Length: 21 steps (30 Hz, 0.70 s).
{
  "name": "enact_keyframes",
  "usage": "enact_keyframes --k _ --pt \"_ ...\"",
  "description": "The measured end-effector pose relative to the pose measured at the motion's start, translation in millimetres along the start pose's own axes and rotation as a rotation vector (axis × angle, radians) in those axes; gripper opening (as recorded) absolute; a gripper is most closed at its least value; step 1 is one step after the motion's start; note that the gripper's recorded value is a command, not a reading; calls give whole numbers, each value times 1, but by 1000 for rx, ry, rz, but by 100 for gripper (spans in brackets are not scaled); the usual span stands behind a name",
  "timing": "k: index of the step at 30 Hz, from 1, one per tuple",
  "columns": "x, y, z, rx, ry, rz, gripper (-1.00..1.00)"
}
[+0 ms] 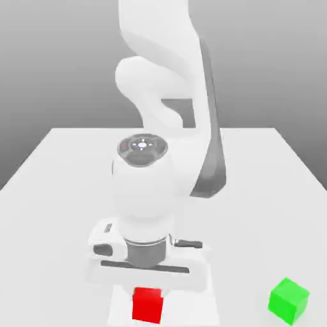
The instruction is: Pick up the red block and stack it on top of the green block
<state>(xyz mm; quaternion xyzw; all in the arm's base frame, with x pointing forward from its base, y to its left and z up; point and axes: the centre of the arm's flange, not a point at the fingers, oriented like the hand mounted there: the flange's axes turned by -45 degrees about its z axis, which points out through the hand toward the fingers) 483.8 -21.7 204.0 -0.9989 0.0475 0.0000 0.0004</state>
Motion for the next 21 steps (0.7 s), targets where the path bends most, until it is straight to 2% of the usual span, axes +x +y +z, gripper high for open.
enact_keyframes --k 8,12,13,21 --pt "-31 -196 -31 2 -2 -634 -100" --pt "-50 -249 10 0 -1 -811 -100" --pt "-51 -251 18 0 -1 -818 100" --pt "-51 -253 7 -1 0 -824 100"
